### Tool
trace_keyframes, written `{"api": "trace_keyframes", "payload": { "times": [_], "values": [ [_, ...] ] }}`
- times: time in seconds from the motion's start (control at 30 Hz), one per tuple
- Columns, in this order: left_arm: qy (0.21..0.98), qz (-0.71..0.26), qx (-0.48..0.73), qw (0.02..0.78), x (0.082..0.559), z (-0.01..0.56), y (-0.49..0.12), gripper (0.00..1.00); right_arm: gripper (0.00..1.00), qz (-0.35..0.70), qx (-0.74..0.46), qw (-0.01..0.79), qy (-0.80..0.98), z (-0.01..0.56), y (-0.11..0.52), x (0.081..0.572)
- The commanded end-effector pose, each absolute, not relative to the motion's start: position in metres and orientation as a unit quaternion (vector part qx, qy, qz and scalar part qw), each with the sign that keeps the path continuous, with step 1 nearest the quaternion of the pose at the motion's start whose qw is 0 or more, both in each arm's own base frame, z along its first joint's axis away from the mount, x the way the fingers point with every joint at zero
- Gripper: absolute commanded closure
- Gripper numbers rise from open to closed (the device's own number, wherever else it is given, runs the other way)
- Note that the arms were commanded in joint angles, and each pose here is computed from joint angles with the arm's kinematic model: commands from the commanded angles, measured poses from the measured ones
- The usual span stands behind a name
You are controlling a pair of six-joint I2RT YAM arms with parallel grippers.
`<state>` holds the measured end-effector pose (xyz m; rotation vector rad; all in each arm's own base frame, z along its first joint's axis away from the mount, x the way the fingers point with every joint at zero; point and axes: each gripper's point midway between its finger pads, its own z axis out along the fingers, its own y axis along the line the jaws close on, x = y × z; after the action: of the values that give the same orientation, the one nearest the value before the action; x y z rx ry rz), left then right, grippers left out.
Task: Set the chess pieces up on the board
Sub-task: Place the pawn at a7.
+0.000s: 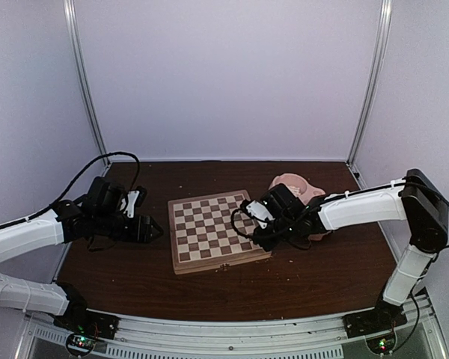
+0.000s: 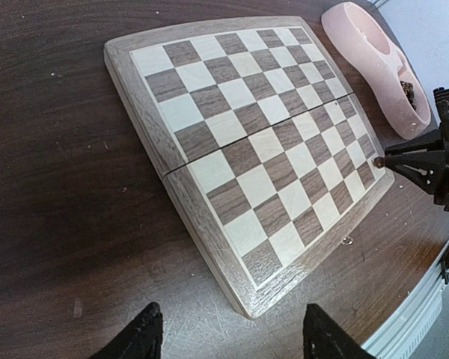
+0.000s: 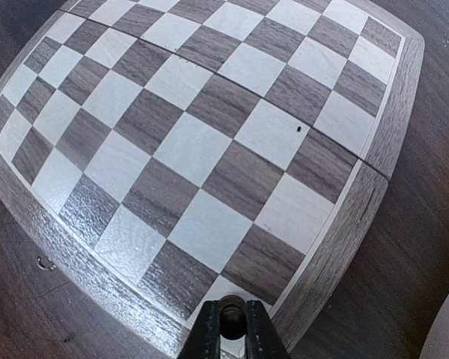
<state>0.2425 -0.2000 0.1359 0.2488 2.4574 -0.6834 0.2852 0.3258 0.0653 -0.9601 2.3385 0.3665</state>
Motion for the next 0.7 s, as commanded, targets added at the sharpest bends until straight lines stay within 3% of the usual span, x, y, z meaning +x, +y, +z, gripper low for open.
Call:
{"api": "trace_keyframes", "payload": {
  "times": [0.0, 0.67],
  "values": [
    [0.912, -0.269, 0.092, 0.294, 0.243, 0.139, -0.203, 0.36, 0.91, 0.121, -0.358, 0.321, 0.869, 0.073, 0.336, 0.304],
    [0.914, -0.265, 0.092, 0.295, 0.244, 0.137, -0.202, 0.36, 0.9, 0.088, -0.354, 0.324, 0.873, 0.063, 0.336, 0.319]
  ]
}}
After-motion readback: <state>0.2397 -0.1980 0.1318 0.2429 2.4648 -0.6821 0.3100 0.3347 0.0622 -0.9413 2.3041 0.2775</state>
